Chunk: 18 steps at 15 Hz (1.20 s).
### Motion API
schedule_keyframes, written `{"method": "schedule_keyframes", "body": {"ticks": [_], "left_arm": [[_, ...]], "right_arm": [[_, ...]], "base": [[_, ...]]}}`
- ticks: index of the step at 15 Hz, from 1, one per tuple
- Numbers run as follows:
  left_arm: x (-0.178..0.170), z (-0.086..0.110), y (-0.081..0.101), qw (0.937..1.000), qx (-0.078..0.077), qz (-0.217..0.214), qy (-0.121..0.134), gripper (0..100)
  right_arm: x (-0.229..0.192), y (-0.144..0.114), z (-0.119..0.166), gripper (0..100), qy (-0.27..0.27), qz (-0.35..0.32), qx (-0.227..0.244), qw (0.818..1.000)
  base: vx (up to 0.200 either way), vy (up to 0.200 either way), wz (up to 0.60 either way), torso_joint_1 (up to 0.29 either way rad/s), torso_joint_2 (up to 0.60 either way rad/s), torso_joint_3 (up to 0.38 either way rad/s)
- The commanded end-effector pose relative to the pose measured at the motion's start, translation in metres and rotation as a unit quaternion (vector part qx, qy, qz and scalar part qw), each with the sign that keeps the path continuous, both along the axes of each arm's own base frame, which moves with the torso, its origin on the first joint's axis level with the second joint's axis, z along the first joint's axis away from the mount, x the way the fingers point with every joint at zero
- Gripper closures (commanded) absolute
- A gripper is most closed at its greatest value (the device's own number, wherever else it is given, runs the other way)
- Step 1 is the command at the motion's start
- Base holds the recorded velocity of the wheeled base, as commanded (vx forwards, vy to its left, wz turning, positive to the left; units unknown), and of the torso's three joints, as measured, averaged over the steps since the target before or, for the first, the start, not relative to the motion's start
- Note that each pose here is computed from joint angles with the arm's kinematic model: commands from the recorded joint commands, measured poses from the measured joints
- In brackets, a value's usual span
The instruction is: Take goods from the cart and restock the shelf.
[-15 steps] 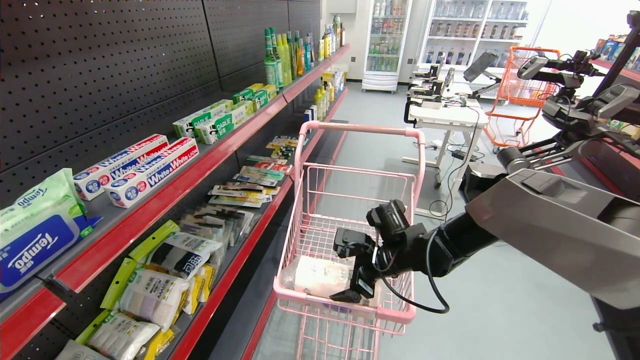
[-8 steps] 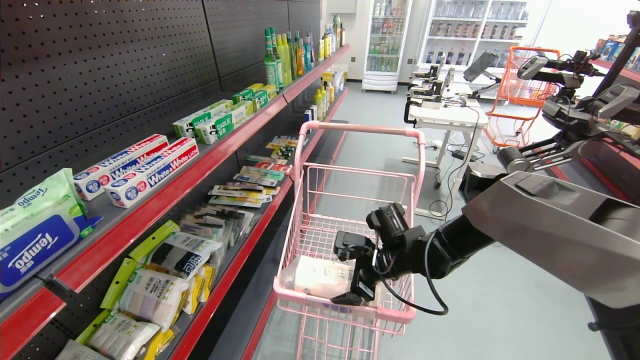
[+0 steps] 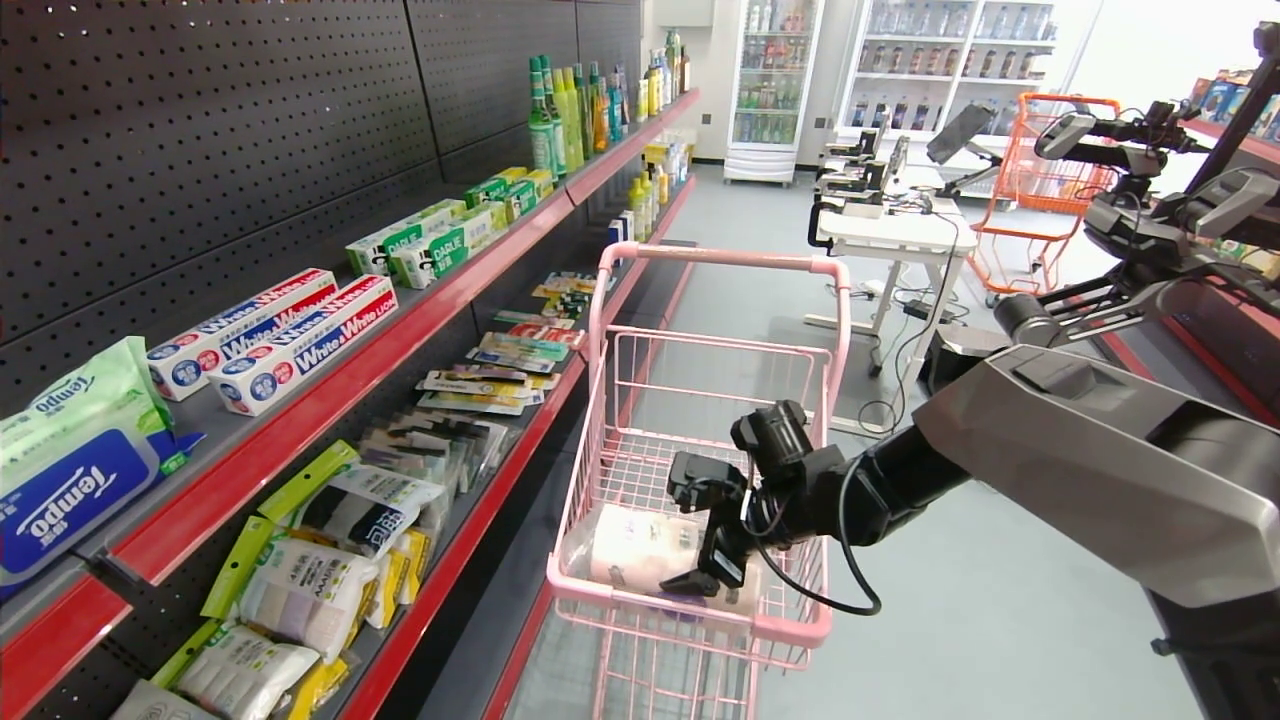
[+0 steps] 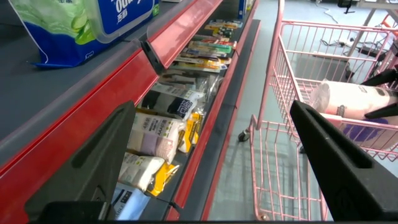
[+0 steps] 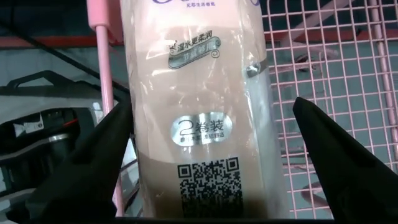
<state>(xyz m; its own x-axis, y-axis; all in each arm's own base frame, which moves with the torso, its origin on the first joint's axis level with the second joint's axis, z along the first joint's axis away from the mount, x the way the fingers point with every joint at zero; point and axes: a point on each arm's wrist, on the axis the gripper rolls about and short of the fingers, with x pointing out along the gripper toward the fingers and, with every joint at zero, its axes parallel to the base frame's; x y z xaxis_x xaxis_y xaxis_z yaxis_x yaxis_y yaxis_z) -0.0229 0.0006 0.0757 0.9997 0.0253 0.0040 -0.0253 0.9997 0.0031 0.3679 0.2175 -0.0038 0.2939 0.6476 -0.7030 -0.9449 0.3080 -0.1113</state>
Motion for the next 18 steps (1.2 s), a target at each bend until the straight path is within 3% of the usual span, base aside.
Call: {"method": "schedule_keyframes", "body": {"ticks": [1, 10, 15, 18], "left_arm": [[0.0, 0.0, 0.0, 1.0, 0.0, 0.0, 0.0, 0], [0.0, 0.0, 0.0, 1.0, 0.0, 0.0, 0.0, 0], [0.0, 0.0, 0.0, 1.0, 0.0, 0.0, 0.0, 0], [0.0, 0.0, 0.0, 1.0, 0.0, 0.0, 0.0, 0]], "right_arm": [[0.003, 0.002, -0.002, 0, 0.003, -0.006, 0.004, 1.0], [0.004, 0.014, -0.013, 0, 0.059, -0.054, 0.023, 0.997], [-0.002, 0.002, -0.026, 0, 0.03, -0.006, -0.018, 0.999], [0.0, -0.005, -0.02, 0, 0.077, -0.011, -0.043, 0.996]], "base": [[0.0, 0.0, 0.0, 0.0, 0.0, 0.0], [0.0, 0.0, 0.0, 0.0, 0.0, 0.0], [0.0, 0.0, 0.0, 0.0, 0.0, 0.0], [0.0, 0.0, 0.0, 0.0, 0.0, 0.0]]}}
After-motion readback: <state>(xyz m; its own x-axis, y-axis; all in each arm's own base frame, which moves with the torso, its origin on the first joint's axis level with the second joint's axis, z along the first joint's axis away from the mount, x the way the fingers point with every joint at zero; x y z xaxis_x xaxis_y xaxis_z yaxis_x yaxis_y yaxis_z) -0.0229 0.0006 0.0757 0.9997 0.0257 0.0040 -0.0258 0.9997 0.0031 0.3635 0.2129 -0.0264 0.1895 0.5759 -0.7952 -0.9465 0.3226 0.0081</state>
